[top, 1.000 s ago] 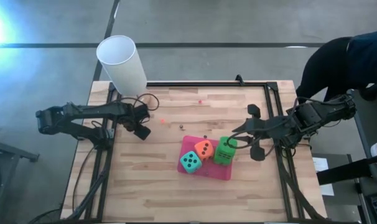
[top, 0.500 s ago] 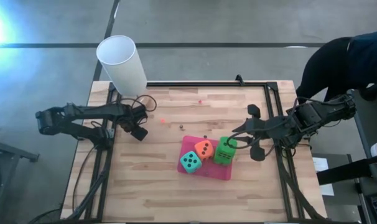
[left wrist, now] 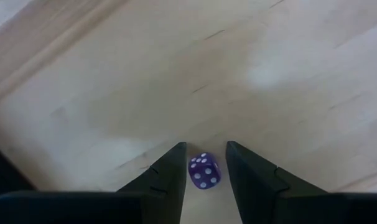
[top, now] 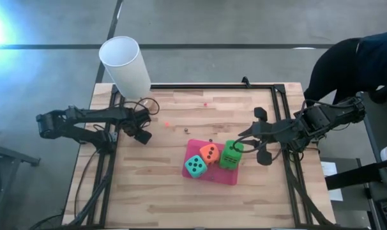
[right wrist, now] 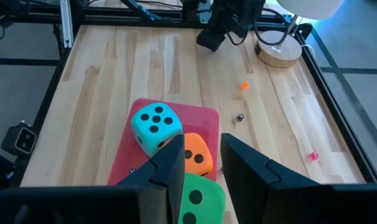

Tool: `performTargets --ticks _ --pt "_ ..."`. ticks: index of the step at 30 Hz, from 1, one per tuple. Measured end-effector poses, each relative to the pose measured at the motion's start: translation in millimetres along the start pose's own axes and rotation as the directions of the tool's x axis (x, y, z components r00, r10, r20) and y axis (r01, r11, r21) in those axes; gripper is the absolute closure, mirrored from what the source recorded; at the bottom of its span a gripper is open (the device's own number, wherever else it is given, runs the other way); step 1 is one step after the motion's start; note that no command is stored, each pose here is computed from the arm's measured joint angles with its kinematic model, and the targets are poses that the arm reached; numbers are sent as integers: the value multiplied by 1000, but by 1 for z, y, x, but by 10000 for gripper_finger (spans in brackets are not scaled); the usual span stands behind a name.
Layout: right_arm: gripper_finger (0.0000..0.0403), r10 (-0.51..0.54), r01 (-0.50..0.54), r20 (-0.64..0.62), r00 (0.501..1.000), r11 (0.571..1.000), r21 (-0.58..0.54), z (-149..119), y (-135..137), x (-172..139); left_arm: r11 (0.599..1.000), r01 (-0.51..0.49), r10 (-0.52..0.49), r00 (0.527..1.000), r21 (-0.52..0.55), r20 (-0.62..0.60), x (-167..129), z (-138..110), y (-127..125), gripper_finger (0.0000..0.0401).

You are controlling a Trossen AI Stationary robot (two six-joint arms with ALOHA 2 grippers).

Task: Pick & Place Dice
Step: Put the small violet dice into the pink bin

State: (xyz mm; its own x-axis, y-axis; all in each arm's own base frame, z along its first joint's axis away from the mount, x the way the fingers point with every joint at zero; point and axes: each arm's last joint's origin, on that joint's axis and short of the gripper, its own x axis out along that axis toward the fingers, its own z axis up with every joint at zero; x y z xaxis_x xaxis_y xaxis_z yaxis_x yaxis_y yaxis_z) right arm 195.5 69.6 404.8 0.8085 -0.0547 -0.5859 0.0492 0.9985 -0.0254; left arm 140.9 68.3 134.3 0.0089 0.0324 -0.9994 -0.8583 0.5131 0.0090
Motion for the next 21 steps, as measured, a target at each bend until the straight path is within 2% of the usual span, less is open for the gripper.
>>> performTargets --ticks 6,13,21 --pt "301 0 0 2 1000 1000 3 0 0 0 997 3 -3 1000 -80 -8 0 -1 0 281" --pt "310 -1 1 2 1000 1000 3 0 0 0 971 5 -9 1000 -240 -19 0 -1 0 281" --pt "301 -1 1 2 1000 1000 3 0 0 0 959 2 -9 1000 -283 -24 0 -2 0 283"
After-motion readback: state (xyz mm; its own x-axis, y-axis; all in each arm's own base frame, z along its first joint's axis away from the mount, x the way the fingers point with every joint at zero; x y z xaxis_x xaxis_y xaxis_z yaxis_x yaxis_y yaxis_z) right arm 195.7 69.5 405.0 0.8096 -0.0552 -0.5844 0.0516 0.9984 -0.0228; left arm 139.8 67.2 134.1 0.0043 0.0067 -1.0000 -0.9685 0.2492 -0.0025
